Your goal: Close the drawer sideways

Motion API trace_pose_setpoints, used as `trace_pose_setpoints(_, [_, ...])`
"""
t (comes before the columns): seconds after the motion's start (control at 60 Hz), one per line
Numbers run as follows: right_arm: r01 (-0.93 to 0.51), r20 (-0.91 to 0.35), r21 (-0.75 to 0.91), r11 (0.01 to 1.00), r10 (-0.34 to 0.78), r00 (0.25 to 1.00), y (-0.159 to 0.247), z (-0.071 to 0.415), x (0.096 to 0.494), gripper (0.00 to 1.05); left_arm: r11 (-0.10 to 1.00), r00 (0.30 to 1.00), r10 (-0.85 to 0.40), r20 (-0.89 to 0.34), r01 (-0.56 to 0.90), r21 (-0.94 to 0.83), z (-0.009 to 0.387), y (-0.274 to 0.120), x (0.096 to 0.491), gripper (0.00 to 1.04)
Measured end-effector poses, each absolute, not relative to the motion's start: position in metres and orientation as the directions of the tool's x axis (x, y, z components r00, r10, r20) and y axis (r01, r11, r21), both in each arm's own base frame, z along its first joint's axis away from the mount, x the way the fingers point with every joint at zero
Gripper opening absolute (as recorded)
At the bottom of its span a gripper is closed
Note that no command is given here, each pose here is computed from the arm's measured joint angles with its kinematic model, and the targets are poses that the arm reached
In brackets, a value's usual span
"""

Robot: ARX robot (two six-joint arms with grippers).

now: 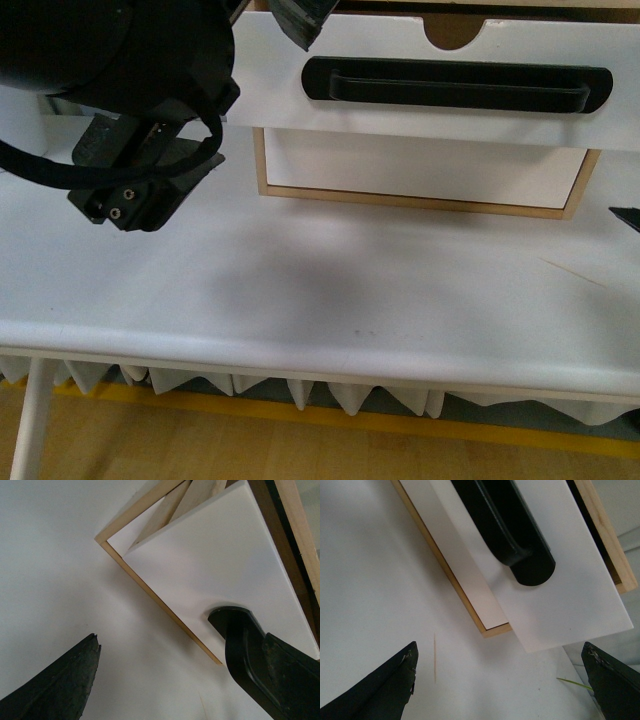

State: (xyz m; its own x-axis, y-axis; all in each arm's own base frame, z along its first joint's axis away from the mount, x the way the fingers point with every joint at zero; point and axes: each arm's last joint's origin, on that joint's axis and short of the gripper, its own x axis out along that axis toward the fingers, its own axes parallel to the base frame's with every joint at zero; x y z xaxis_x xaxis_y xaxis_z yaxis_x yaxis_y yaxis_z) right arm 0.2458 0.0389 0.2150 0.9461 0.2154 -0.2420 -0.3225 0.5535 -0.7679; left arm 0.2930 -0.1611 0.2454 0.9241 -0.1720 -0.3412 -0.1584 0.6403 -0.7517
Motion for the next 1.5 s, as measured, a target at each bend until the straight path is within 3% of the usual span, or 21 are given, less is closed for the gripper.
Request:
trace_pose_setpoints(0.633, [-0.346, -0.254, -0.759, 0.552, 0.238, 0.938, 0.041, 0.209, 0.286, 0.96, 0.644, 0.911, -0.214, -0.352, -0.139, -0.753, 0.243, -0.184, 0.330, 0.99])
trace_pose_setpoints(1.5, [-0.309, -0.230, -0.772, 0.556, 0.208, 0.951, 0.034, 0.208, 0.373, 0.96, 0.653, 0.901, -0.235, -0.364, -0.132, -0.746, 0.243, -0.209, 0.394, 0.99])
